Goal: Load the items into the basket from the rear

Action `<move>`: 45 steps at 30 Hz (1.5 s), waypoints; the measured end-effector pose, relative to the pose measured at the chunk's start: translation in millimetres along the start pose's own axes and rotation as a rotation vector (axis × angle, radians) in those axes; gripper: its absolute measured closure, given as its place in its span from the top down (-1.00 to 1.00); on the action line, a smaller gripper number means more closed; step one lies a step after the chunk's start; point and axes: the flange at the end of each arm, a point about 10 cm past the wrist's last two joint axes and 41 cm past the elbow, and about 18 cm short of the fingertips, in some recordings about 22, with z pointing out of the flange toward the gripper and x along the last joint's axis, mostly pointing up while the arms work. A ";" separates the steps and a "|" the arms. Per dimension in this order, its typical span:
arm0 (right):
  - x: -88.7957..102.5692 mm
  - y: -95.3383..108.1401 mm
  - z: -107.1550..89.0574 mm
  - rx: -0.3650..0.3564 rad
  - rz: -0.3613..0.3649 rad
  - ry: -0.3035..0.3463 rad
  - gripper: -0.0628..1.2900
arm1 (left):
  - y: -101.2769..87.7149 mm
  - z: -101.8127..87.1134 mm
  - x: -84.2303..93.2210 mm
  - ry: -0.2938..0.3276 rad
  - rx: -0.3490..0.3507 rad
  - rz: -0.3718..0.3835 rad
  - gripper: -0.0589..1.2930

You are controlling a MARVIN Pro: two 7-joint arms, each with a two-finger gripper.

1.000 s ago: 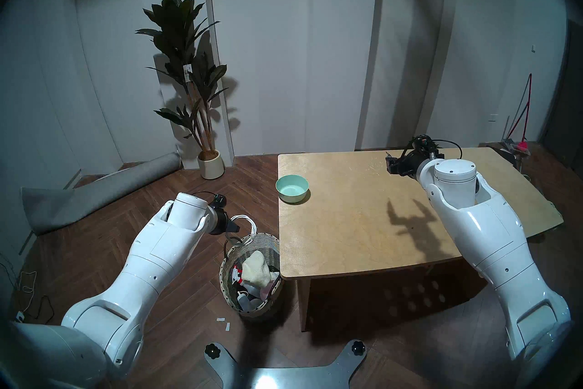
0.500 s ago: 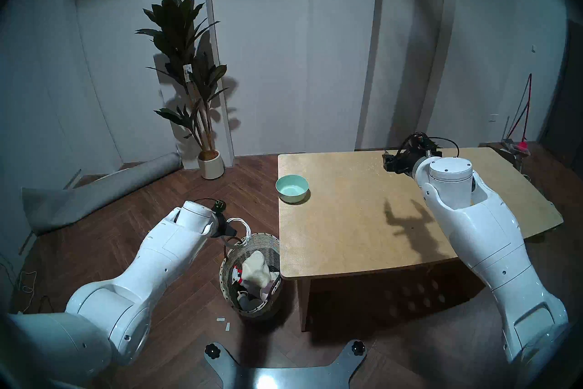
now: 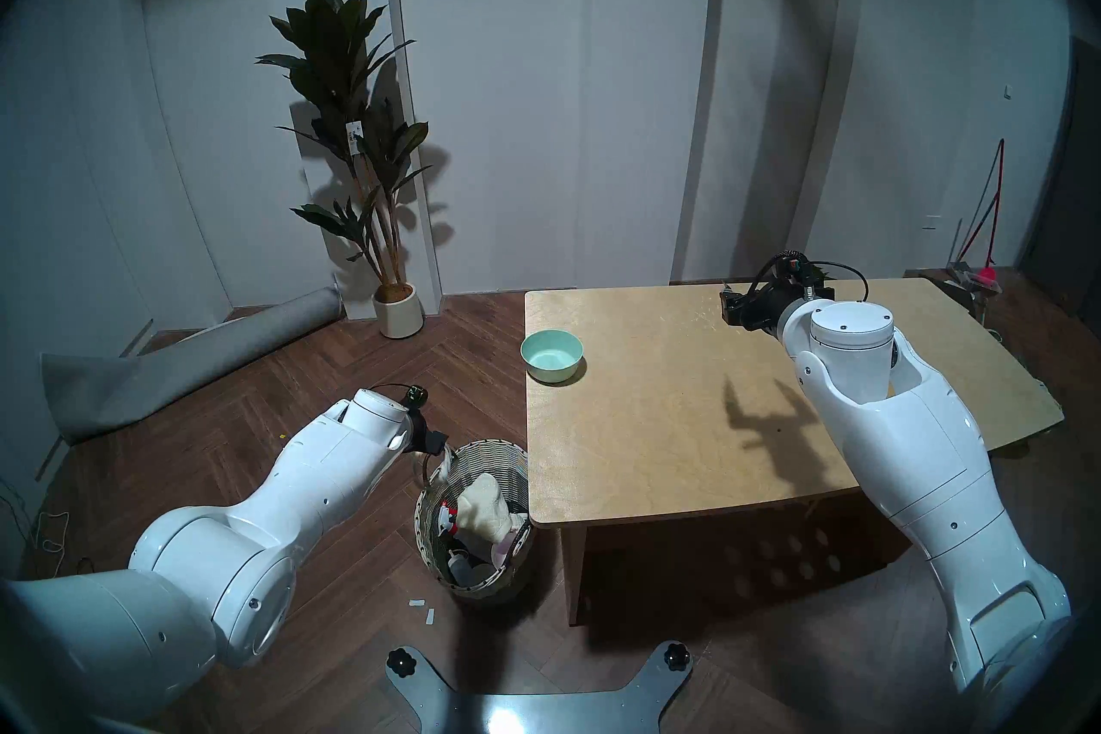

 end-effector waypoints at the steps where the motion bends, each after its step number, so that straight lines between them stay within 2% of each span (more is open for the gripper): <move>1: -0.5 -0.1 -0.7 0.000 0.001 -0.001 0.91 | -0.3 0.7 -0.4 0.001 0.002 0.000 0.92; 8: -2.7 -1.0 -4.3 -0.002 -0.003 -0.001 0.91 | 0.8 2.6 -2.0 0.015 0.000 0.004 0.92; 14: -3.1 -7.5 -9.2 0.003 -0.009 0.043 0.91 | -5.2 -3.0 10.9 0.121 0.004 -0.053 0.92; 15: -5.5 -14.3 -10.6 0.016 -0.010 0.048 0.91 | -11.7 -6.5 16.4 0.172 0.012 -0.084 0.92; 17: -10.1 -24.8 -11.8 0.037 -0.008 0.044 0.91 | -20.7 -10.7 22.0 0.223 0.027 -0.113 0.92; 22: -25.8 -59.6 -13.4 0.106 0.033 0.014 0.91 | -49.7 -23.8 32.3 0.334 0.090 -0.179 0.92; 24: -28.2 -67.2 -13.8 0.120 0.046 0.008 0.91 | -55.3 -26.4 33.3 0.351 0.103 -0.189 0.92; 26: -33.3 -89.8 -15.4 0.163 0.081 -0.005 0.91 | -71.9 -34.0 34.1 0.392 0.141 -0.217 0.92; 32: -35.3 -125.5 -16.1 0.217 0.142 -0.021 0.91 | -96.9 -46.4 29.9 0.446 0.203 -0.258 0.92; 36: -33.1 -152.1 -12.2 0.236 0.196 -0.035 0.91 | -112.7 -55.1 20.5 0.475 0.247 -0.289 0.92; 45: -38.3 -183.7 2.1 0.227 0.269 -0.090 0.91 | -121.8 -60.6 -0.7 0.483 0.285 -0.325 0.92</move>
